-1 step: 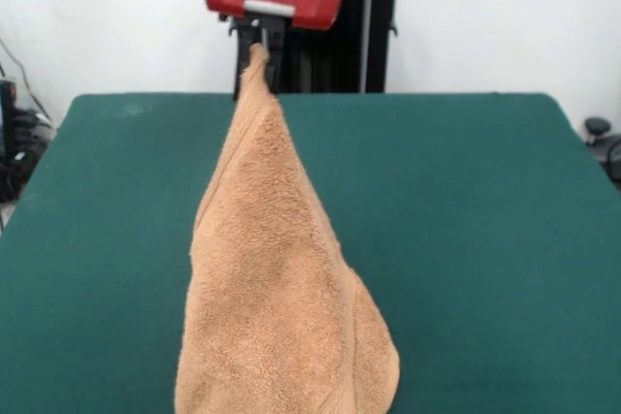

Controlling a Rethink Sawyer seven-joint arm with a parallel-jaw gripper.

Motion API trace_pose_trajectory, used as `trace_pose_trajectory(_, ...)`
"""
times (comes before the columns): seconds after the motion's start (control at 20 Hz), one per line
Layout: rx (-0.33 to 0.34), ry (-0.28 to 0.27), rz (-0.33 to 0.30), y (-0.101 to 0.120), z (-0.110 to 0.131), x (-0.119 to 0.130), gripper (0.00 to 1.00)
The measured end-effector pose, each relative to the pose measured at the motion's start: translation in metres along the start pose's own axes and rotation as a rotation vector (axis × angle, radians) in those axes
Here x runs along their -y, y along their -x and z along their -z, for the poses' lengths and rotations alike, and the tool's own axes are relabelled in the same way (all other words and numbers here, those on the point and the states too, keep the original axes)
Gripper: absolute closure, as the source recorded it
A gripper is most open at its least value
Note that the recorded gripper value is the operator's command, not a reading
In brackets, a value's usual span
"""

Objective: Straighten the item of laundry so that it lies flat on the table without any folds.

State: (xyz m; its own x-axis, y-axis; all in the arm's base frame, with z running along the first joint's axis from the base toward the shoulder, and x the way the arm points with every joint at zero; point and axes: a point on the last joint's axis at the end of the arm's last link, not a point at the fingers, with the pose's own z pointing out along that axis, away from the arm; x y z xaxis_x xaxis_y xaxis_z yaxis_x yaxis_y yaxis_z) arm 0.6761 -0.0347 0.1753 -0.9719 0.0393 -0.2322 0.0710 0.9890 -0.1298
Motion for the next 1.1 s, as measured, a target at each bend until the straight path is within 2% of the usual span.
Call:
trace_pose_trajectory(0.45, 0.023, -0.026, -0.047, -0.039, -0.027, 0.038, 1.0)
trace_pose_trajectory(0.85, 0.008, -0.03, -0.089, -0.069, -0.04, 0.058, 1.0)
trace_pose_trajectory(1.1, 0.016, -0.045, -0.1, -0.091, -0.058, 0.076, 1.0)
